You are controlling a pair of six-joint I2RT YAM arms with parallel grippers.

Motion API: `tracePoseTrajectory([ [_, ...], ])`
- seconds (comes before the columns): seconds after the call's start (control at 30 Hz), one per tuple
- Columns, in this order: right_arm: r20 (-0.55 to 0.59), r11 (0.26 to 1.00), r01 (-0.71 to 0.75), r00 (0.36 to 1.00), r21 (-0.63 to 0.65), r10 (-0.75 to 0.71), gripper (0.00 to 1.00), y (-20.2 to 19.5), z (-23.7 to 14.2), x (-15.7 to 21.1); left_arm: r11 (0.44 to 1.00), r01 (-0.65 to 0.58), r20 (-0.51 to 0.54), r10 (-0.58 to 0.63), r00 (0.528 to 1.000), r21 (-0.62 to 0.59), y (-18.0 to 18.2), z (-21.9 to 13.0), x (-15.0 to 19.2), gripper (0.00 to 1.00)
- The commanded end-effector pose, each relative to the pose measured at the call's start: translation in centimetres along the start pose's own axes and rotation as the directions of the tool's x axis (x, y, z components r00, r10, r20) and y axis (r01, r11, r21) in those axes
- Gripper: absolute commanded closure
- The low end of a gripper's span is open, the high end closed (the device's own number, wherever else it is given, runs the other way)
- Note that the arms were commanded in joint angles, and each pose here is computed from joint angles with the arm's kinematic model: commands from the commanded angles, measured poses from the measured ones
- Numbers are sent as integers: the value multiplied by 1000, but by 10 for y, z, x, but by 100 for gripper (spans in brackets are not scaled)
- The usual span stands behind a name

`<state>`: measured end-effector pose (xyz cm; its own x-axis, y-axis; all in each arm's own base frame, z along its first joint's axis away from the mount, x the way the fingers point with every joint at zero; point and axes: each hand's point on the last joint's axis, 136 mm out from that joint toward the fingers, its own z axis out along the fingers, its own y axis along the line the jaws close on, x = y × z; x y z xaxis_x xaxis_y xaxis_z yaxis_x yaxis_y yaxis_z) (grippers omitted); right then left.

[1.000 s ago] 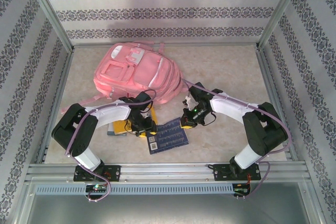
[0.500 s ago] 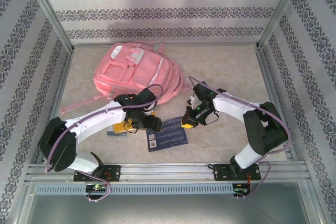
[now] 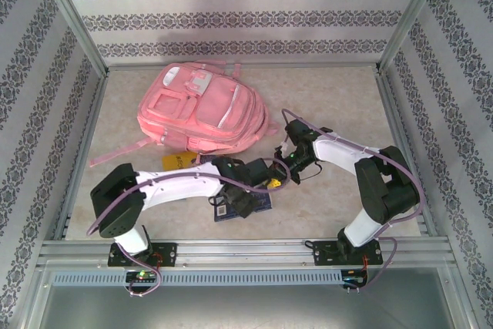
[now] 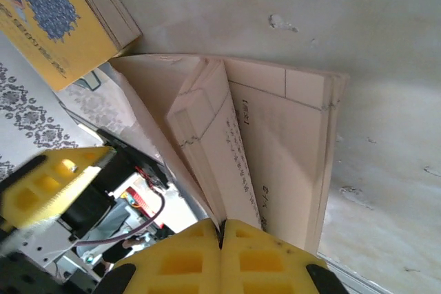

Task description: Pack the student bag

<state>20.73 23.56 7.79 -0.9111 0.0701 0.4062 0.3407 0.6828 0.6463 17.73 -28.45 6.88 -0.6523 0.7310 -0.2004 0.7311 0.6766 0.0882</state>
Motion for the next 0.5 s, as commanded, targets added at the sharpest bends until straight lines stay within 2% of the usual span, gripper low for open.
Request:
tracePoseTrajectory([
  [0.0,-6,997,-30,1000,-67,30,100,17,-6,-7,987,-153,98,158,983,-55,-11,-5,-29,14],
  [0.1,0,995,-55,998,-81,56,100,14,-9,-12,980,-195,123,198,972,-41,-23,-4,-34,12],
  [0.3,19,989,-84,996,-120,87,100,15,-13,-18,975,-221,102,224,969,-36,-28,4,-29,12],
  [0.47,24,986,-108,993,-127,112,100,12,-12,-23,970,-234,111,226,968,69,-47,2,-24,15],
])
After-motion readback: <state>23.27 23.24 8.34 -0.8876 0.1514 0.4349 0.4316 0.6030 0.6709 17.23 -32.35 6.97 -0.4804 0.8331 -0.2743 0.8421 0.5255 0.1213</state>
